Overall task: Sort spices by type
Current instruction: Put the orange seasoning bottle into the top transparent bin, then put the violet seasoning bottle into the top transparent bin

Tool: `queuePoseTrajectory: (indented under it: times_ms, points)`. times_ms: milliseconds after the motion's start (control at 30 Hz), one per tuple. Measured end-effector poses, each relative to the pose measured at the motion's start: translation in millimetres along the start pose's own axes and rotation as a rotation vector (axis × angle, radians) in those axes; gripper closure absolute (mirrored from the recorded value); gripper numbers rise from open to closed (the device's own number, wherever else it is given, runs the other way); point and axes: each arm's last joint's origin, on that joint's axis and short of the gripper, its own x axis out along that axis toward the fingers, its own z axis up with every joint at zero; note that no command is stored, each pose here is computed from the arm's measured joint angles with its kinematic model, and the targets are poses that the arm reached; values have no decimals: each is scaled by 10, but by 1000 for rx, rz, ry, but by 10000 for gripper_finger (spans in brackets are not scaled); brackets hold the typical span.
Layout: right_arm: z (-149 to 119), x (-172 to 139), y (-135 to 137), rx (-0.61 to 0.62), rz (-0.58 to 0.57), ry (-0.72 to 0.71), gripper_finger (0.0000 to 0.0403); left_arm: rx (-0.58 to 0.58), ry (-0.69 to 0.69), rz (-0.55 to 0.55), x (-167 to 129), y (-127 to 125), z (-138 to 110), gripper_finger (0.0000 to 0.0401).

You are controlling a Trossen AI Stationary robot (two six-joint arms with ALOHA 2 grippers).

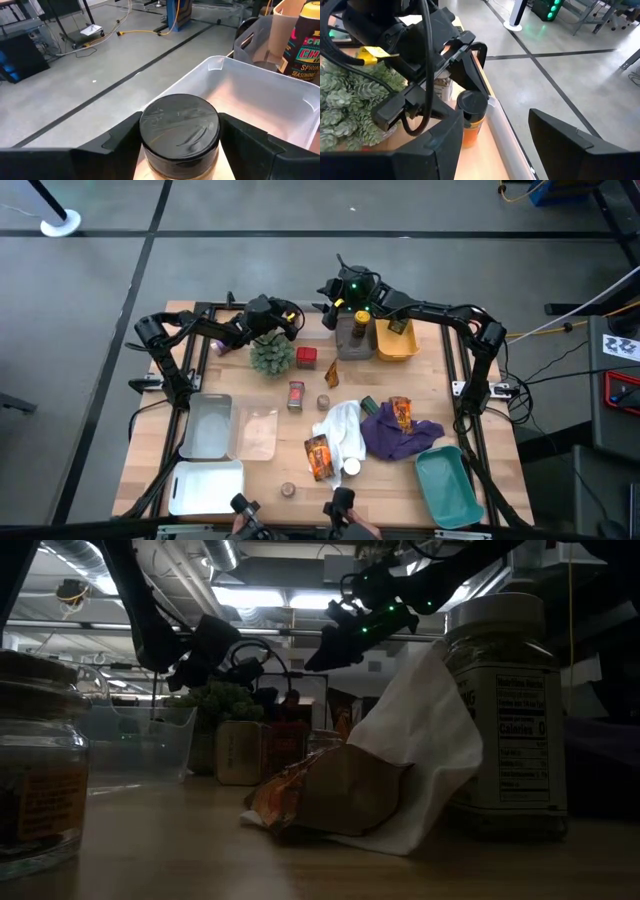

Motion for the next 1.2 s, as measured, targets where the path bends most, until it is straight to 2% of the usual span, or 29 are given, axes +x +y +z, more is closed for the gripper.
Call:
queuePoseTrajectory:
  times_ms: [267, 667, 900, 1067, 1200]
  points:
    - [-11, 0, 3, 1, 3, 12, 178, 2, -21, 2, -23, 7, 50, 167]
    - [-17, 0, 5, 2, 5, 17, 178, -8, -106, 10, -326, 80, 433, 167]
    - [-23, 0, 6, 3, 7, 23, 178, 7, 68, -4, -796, 156, 562, 167]
    - [-53, -2, 15, 8, 15, 55, 178, 25, 211, 6, -1155, 213, 550, 167]
    - [-103, -6, 31, 17, 31, 106, 178, 42, 327, 15, -1328, 248, 476, 167]
